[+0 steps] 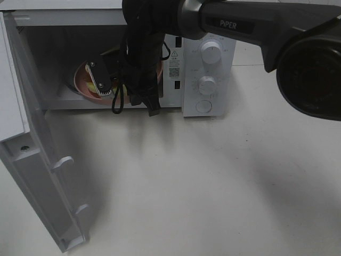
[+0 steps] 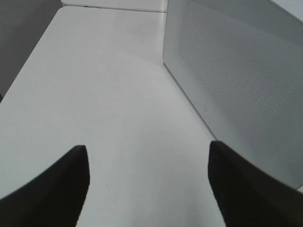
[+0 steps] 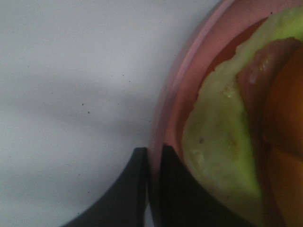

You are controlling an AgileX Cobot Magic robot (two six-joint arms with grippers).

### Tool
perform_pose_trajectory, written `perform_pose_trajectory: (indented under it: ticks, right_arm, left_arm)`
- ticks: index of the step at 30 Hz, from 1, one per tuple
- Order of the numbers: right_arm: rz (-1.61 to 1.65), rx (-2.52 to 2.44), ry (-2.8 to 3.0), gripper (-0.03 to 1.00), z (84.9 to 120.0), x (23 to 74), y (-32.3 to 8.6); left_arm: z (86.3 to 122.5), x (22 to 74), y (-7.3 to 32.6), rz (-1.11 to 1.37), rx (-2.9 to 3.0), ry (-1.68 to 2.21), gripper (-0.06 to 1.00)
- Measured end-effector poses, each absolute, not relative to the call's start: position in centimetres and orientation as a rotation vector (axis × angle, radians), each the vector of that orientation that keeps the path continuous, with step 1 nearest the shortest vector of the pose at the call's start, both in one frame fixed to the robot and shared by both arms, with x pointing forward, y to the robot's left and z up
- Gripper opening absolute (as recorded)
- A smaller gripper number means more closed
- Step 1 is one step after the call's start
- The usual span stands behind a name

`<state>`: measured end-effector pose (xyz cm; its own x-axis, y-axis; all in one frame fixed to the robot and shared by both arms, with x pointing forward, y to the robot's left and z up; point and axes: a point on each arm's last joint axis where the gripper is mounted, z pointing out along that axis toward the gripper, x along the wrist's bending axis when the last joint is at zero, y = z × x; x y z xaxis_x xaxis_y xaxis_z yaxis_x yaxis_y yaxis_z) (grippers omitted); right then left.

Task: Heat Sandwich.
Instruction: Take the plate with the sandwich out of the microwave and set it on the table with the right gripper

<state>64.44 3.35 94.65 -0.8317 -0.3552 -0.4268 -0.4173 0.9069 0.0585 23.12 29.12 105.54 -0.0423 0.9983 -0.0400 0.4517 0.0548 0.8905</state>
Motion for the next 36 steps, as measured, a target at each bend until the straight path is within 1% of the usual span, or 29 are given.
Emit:
perform_pose_trajectory:
  ticks: [27,36]
  right_arm:
    - [0.218,-0.610,2.589,0.05,97.9,60.3,3.7]
    - [0.188,-0.763,2.582,0.05,97.8,56.7,2.3]
  left_arm:
    - [105.5,23.1,29.1,0.936,1.491,1.594,0.67]
    - [105.5,23.1,29.1,0.936,1.491,1.594,0.67]
